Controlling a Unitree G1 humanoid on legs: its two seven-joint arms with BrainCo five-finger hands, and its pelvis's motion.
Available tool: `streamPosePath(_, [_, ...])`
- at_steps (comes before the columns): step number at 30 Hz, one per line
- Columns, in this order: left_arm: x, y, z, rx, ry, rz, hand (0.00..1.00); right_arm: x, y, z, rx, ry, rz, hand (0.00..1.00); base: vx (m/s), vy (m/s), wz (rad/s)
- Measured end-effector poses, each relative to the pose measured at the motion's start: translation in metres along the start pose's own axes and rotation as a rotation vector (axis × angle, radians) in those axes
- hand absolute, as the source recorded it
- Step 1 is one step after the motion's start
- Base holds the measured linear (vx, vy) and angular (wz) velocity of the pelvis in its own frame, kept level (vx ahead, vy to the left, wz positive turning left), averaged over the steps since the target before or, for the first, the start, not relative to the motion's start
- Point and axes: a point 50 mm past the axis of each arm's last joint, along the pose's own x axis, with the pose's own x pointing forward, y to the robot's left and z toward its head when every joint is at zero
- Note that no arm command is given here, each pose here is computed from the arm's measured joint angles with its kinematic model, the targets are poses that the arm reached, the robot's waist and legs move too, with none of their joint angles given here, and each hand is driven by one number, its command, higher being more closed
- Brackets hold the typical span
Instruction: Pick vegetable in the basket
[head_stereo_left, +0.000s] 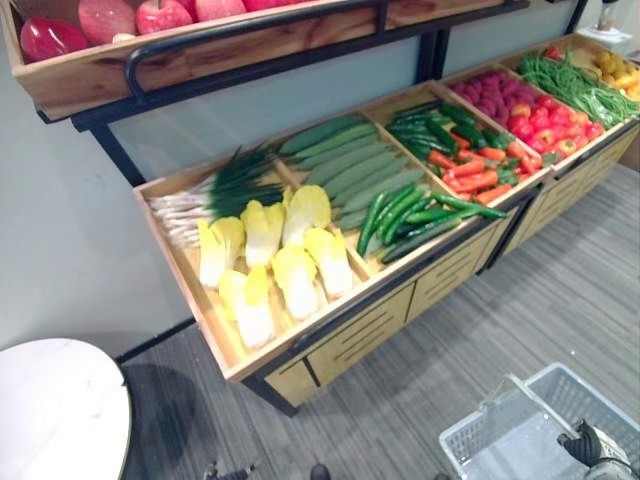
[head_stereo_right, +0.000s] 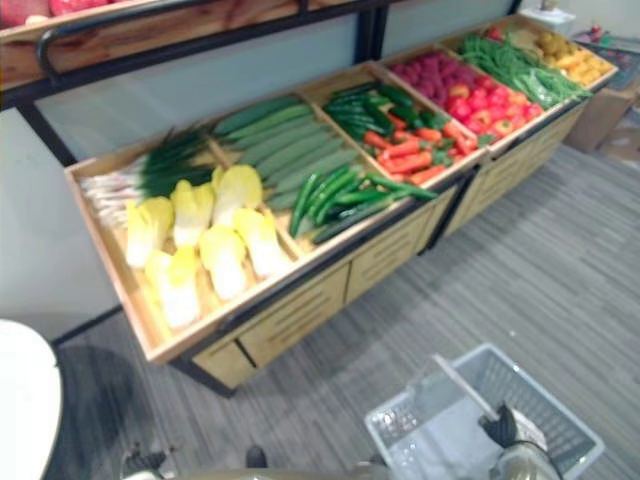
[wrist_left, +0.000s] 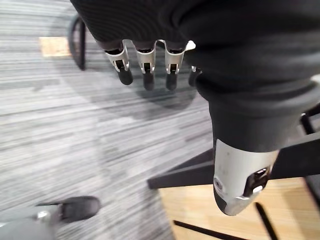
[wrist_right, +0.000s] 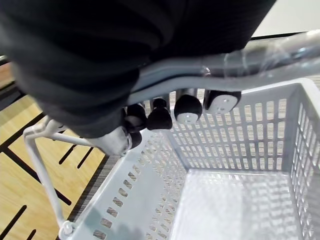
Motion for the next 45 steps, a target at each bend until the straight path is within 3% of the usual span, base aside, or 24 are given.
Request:
streamPosePath(12, [0.003,0.003,0.013,-0.042,-0.046,0.031,0.00,0.005,0.014,0.014,0.017,0.001,0.045,1.00,0.02,0.008,0.04])
streamPosePath(20, [0.014,0.033,0.027,-0.033,-0.086,0.119,0.00,-0.006,0.040,0.016,0.064,0.004,0.109,1.00,0.09,-0.064,0.61])
streamPosePath(27, [0.006,0.022,0.004,-0.199,0.035,0.146,0.00,0.000,0.035,0.006,0.161,0.089,0.085,1.00,0.12,-0.210,0.14])
streamPosePath(33, [0.006,0.029,-0.001,-0.254,0.063,0.193,0.00,-0.009,0.038,-0.014,0.209,0.168,0.080,1.00,0.06,-0.089,0.25])
streamPosePath(38, [0.006,0.040,-0.003,-0.388,0.090,0.276,0.00,-0.012,0.042,-0.016,0.234,0.185,0.083,1.00,-0.05,-0.001,0.12])
streamPosePath(41, [-0.006,0.050,0.029,-0.513,-0.088,0.325,0.00,-0.016,0.045,-0.020,0.236,0.199,0.088,1.00,-0.12,0.014,-0.02])
streamPosePath(45, [-0.032,0.057,0.090,-0.472,-0.434,0.313,0.00,-0.024,0.049,-0.032,0.249,0.238,0.091,1.00,-0.09,0.017,-0.02])
